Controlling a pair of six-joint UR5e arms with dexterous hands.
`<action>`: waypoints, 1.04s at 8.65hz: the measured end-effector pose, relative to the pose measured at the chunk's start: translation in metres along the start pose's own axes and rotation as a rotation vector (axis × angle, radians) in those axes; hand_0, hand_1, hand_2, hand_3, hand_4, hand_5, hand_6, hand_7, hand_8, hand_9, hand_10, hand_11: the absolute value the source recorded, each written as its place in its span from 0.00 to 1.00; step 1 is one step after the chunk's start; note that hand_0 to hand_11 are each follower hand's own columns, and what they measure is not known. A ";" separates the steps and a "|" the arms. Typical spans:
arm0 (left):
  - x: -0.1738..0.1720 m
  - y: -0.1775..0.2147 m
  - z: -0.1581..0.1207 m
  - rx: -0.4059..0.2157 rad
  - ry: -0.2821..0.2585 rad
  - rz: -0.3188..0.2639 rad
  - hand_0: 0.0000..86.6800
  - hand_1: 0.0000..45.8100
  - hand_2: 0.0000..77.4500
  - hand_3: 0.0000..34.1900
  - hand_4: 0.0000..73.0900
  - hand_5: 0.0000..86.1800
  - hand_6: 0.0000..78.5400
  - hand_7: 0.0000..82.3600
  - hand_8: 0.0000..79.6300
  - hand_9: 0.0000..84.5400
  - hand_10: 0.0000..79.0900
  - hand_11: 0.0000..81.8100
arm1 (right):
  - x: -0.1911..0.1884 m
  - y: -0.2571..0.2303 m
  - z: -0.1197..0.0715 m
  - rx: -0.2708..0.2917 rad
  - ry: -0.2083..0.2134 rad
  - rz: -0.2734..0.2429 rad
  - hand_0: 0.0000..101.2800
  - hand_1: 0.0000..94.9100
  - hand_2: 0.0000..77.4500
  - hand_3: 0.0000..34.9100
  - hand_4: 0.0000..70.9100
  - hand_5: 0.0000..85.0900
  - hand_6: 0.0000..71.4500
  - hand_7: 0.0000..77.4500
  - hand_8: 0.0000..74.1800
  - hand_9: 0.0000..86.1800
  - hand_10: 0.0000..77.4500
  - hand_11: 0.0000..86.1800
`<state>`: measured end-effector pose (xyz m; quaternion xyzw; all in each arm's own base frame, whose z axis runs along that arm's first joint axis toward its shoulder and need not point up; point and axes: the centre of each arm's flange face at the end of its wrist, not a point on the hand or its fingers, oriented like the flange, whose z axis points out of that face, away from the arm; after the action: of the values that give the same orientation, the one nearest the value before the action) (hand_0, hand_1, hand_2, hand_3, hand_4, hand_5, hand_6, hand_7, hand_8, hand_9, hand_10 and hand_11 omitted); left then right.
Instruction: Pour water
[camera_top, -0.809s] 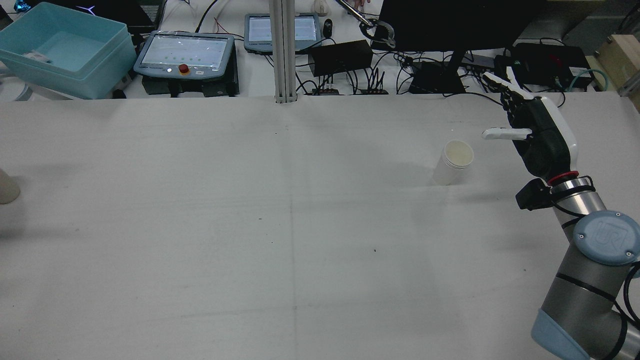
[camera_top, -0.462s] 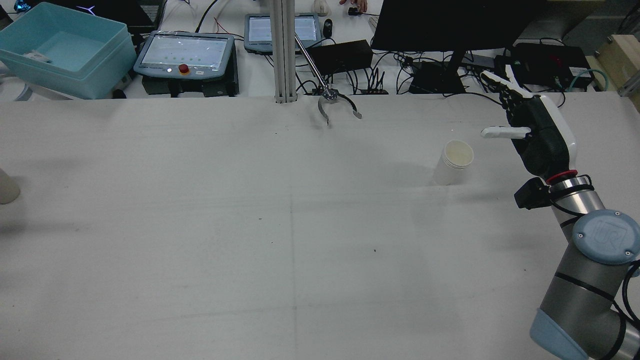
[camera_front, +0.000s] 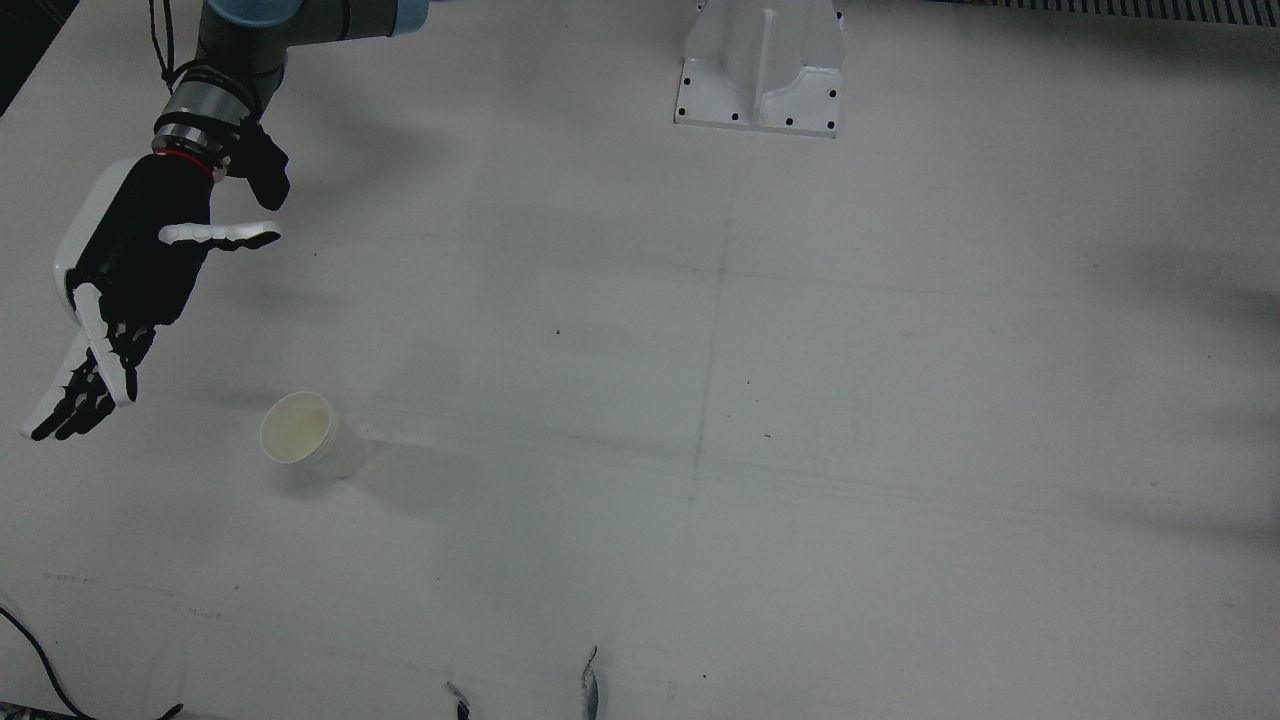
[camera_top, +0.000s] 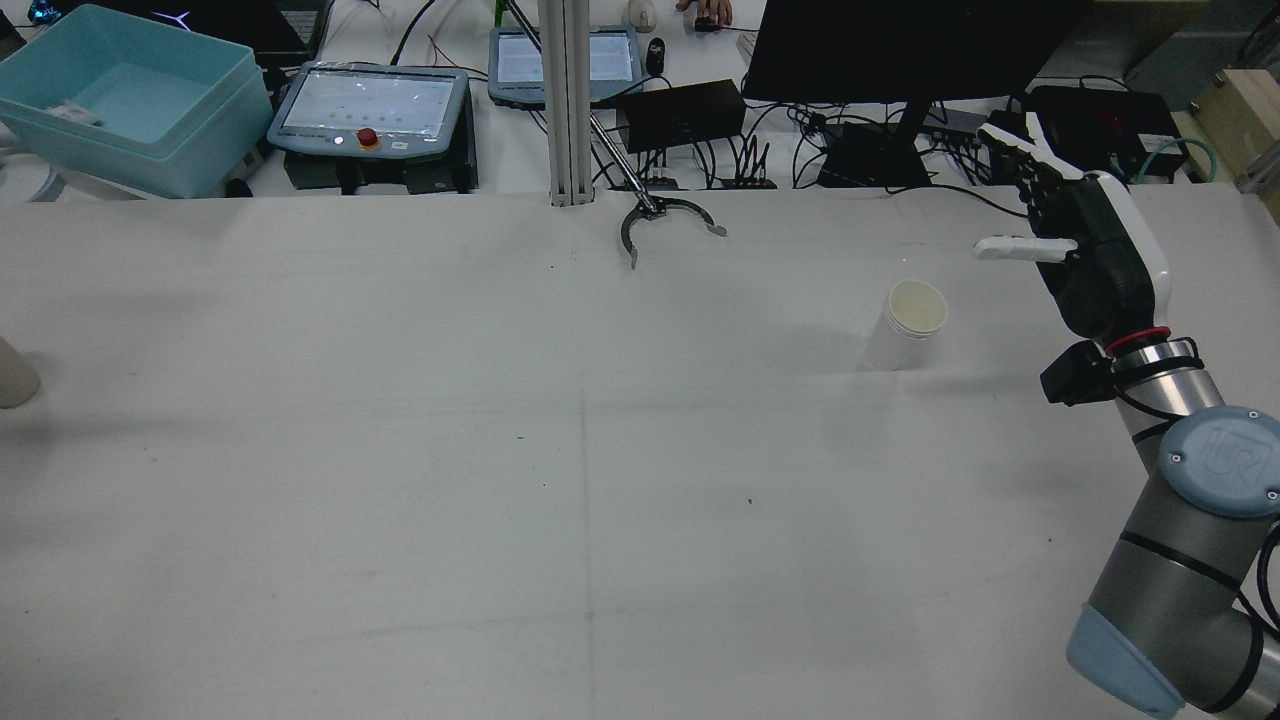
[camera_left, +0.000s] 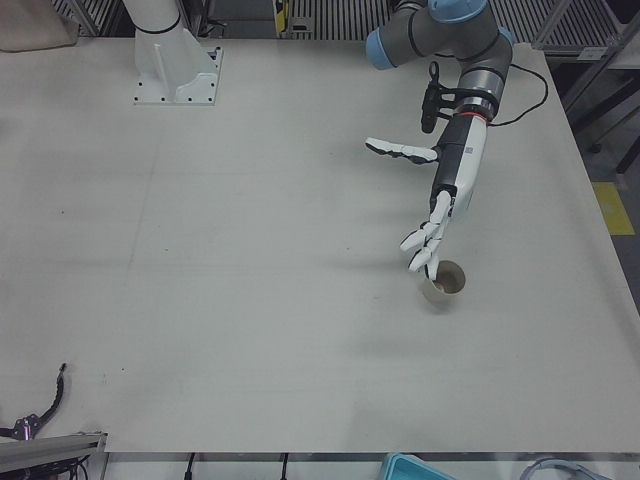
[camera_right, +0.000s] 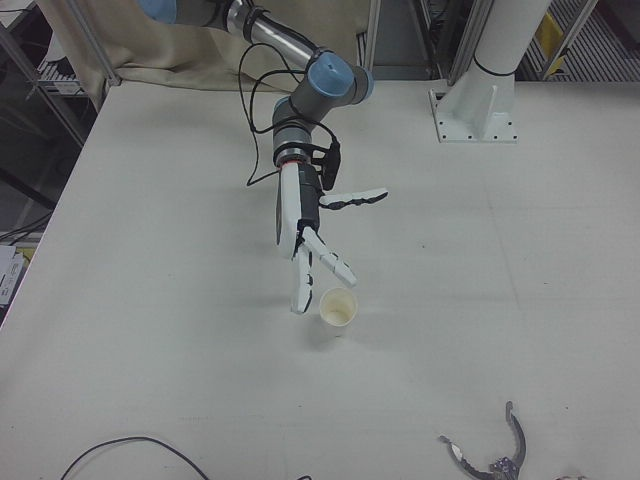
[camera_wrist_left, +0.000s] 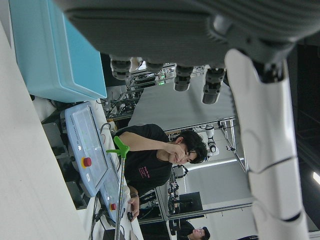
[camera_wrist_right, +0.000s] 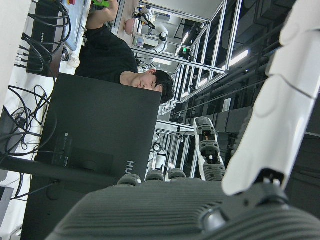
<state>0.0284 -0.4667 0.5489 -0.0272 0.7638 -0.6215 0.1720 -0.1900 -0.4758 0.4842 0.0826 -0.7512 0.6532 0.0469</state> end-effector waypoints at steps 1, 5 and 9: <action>0.002 0.006 0.009 -0.014 0.004 0.000 0.65 0.38 0.01 0.26 0.13 0.20 0.00 0.20 0.00 0.03 0.04 0.09 | -0.001 0.003 -0.002 0.012 0.009 -0.014 0.54 0.13 0.01 0.00 0.19 0.07 0.02 0.01 0.01 0.01 0.01 0.01; 0.001 0.006 0.018 -0.016 0.004 0.003 0.65 0.36 0.01 0.25 0.13 0.22 0.00 0.20 0.00 0.03 0.04 0.09 | -0.007 0.009 -0.001 0.035 0.008 -0.040 0.54 0.11 0.01 0.00 0.19 0.07 0.02 0.01 0.01 0.01 0.01 0.01; 0.001 0.005 0.018 -0.016 0.006 0.003 0.64 0.36 0.01 0.28 0.12 0.20 0.00 0.19 0.00 0.03 0.04 0.09 | -0.010 0.024 0.003 0.014 -0.004 -0.022 0.54 0.11 0.01 0.00 0.18 0.07 0.02 0.01 0.01 0.01 0.00 0.01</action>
<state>0.0334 -0.4831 0.5404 -0.0257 0.7694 -0.6152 0.1703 -0.1844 -0.4752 0.4582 0.0925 -0.7457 0.6578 0.0520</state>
